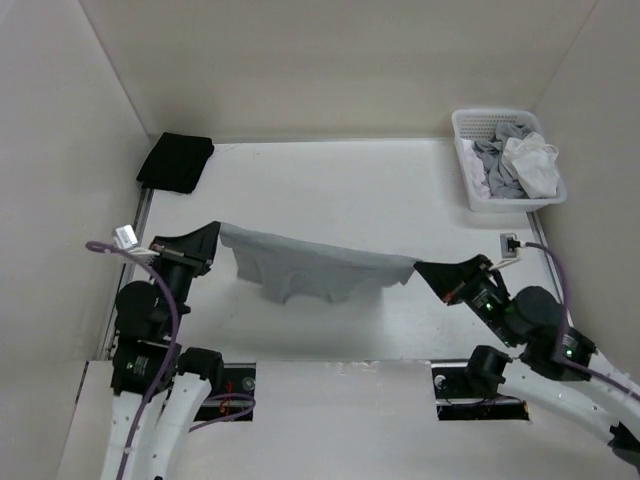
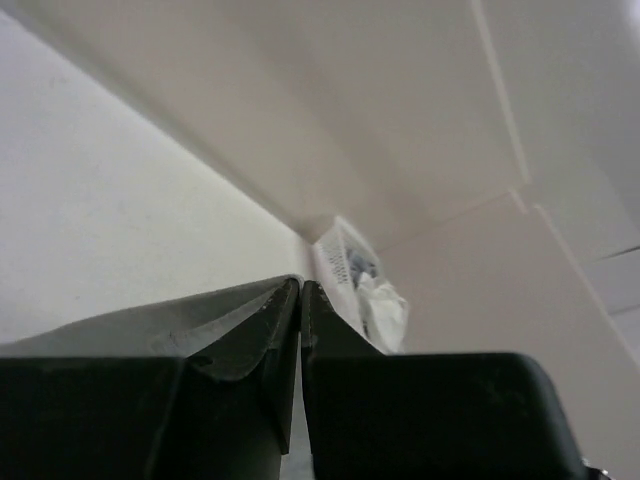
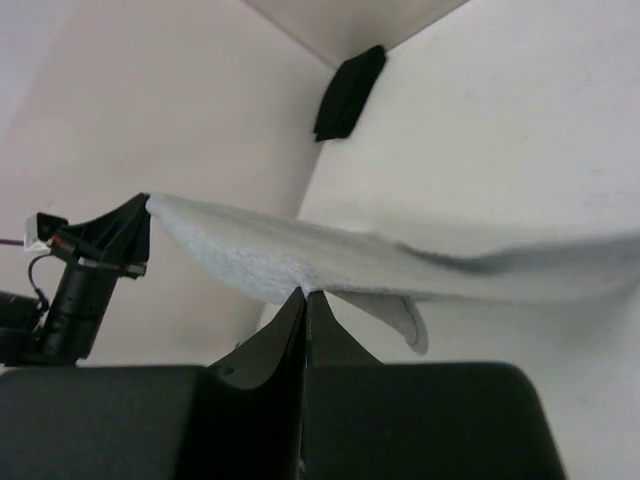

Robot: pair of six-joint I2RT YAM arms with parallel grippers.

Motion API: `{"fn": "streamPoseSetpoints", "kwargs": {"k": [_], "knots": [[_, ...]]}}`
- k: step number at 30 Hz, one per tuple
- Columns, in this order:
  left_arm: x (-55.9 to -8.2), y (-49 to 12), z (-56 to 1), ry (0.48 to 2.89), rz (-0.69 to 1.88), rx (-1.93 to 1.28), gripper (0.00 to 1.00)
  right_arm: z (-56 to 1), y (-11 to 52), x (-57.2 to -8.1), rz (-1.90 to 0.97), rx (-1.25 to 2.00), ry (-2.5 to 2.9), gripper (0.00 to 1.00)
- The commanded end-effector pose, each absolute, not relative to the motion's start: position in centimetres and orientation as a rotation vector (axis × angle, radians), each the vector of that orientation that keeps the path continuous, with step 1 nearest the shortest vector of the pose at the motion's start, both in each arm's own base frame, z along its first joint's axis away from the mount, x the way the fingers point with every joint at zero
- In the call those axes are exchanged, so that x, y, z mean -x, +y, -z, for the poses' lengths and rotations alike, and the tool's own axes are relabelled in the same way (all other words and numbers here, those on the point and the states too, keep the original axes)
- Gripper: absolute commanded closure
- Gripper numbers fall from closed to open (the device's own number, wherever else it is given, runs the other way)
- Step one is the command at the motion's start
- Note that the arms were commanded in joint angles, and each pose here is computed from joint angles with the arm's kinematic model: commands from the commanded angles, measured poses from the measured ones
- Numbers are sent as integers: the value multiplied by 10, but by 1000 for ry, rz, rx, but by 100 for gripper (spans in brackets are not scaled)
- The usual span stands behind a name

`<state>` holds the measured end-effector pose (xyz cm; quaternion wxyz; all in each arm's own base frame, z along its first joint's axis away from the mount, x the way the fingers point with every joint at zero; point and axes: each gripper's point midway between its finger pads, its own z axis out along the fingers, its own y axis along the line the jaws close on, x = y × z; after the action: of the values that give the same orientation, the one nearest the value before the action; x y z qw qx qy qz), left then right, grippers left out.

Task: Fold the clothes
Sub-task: Fold the tank top

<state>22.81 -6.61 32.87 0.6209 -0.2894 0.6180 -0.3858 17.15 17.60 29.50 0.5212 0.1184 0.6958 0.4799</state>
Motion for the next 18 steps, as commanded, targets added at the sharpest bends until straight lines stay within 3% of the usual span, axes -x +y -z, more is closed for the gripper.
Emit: {"fn": "streamPoseSetpoints", "kwargs": {"k": [1, 5, 9, 12, 18], "knots": [[-200, -65, -356, 1435, 886, 633, 100, -290, 144, -158, -978, -327, 1753, 100], [-204, -68, -377, 1405, 907, 616, 100, -325, 149, -156, -916, -264, 1703, 100], [-251, -74, -356, 1470, 854, 638, 99, -348, 160, -183, -751, -213, 1639, 99], [-296, -79, -310, 1561, 800, 693, 99, -334, 188, -226, -754, -155, 1662, 100], [-391, -64, -222, 1666, 670, 872, 99, -253, 195, -357, -797, -261, 1811, 100]]}}
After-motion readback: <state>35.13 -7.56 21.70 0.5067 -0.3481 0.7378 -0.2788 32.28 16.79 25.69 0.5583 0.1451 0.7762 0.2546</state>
